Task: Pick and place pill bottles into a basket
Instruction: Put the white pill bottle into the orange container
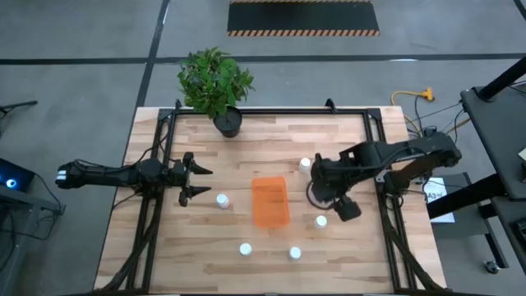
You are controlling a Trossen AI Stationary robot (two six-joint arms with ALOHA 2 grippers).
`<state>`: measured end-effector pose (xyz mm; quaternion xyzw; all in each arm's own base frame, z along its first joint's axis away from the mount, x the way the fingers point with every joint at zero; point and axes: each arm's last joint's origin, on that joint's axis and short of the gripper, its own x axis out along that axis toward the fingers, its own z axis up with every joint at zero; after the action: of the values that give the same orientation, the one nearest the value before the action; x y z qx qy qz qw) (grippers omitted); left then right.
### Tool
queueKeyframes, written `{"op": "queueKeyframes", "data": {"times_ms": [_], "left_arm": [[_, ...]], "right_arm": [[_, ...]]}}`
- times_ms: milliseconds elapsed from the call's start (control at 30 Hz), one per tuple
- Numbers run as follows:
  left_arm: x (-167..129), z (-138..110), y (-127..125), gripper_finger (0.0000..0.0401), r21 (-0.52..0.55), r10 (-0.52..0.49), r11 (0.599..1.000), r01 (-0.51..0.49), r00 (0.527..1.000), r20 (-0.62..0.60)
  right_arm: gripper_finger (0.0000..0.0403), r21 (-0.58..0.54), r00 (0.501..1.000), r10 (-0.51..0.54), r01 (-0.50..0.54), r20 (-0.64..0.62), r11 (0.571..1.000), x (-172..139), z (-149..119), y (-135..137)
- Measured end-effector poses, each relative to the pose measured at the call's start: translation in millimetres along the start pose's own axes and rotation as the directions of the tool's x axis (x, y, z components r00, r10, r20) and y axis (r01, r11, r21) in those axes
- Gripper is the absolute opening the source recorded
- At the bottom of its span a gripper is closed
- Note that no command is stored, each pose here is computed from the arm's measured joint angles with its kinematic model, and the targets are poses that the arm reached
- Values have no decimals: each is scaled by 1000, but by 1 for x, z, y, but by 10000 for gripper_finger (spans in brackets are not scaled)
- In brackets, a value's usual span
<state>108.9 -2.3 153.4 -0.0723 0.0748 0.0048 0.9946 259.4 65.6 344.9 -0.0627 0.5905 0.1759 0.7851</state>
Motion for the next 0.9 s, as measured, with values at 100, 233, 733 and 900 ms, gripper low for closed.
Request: {"op": "queueKeyframes", "data": {"times_ms": [100,233,733,900], "left_arm": [[0,0,0,267,0,0,1000,0,1000,0],[0,0,0,267,0,0,1000,0,1000,0],[0,0,0,267,0,0,1000,0,1000,0],[0,0,0,267,0,0,1000,0,1000,0]], "right_arm": [[249,24,1000,4,-4,-10,1000,15,-1,5],[249,73,1000,13,-13,5,997,32,0,14],[249,138,998,-60,60,-8,989,83,-13,41],[249,137,997,-66,71,-40,988,91,-20,39]]}}
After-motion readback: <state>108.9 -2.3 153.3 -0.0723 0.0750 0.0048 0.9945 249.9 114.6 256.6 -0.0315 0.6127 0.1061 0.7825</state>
